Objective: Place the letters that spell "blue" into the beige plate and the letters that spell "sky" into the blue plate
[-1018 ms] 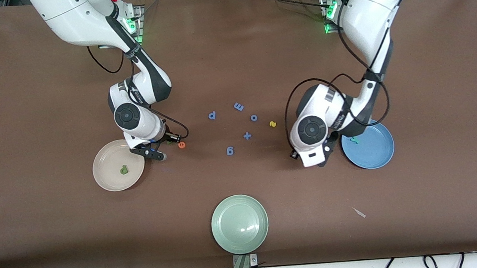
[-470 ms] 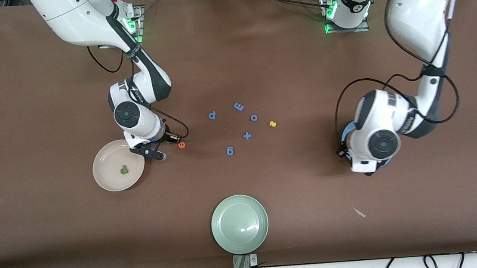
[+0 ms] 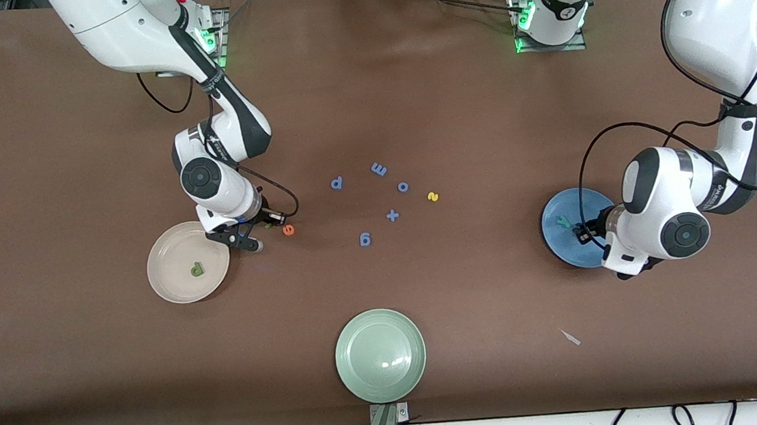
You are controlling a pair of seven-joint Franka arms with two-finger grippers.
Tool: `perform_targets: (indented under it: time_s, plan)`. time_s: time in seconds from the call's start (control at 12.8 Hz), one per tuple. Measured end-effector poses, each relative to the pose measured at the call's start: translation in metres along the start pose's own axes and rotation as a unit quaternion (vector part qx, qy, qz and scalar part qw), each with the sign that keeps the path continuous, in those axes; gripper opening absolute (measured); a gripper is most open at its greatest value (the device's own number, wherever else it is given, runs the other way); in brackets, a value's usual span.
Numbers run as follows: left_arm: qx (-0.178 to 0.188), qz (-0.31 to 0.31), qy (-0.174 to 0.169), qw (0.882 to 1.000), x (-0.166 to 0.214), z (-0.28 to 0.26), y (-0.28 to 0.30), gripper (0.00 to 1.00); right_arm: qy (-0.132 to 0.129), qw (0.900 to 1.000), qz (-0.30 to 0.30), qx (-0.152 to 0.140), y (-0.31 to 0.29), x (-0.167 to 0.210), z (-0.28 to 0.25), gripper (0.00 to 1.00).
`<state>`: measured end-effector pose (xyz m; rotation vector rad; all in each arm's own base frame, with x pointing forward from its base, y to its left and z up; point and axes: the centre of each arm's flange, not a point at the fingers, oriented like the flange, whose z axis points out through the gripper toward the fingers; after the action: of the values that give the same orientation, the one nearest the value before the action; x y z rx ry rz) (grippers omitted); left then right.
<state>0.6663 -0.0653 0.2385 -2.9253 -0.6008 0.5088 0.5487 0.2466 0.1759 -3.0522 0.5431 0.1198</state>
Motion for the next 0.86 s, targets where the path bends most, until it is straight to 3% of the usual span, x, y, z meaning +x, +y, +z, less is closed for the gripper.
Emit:
perform_targets:
  time_s: [0.16, 0.39, 0.47, 0.55, 0.7, 0.86]
  plan:
    - [-0.011, 0.041, 0.001, 0.999, -0.031, -0.017, 0.041, 0.96, 0.0, 1.0, 0.0, 0.0, 0.0, 0.0, 0.0, 0.31]
    - [-0.025, 0.105, -0.005, 0.994, -0.086, -0.03, 0.098, 1.0, 0.001, 1.0, -0.003, 0.001, -0.001, 0.0, 0.0, 0.28]
    - [-0.03, 0.116, -0.008, 0.993, -0.105, -0.031, 0.116, 1.0, 0.002, 1.0, -0.005, 0.002, -0.001, 0.0, -0.001, 0.22]
    - [-0.035, 0.102, -0.009, 0.994, -0.123, -0.031, 0.13, 1.0, 0.002, 1.0, -0.008, 0.002, -0.001, 0.0, -0.001, 0.22]
    - [-0.05, 0.045, 0.007, 0.998, -0.153, -0.022, 0.148, 1.0, 0.003, 1.0, -0.012, 0.003, -0.001, 0.0, -0.001, 0.08]
    - [-0.08, -0.047, 0.025, 0.995, -0.178, 0.01, 0.158, 1.0, 0.005, 1.0, -0.016, 0.004, -0.001, 0.001, -0.003, 0.04]
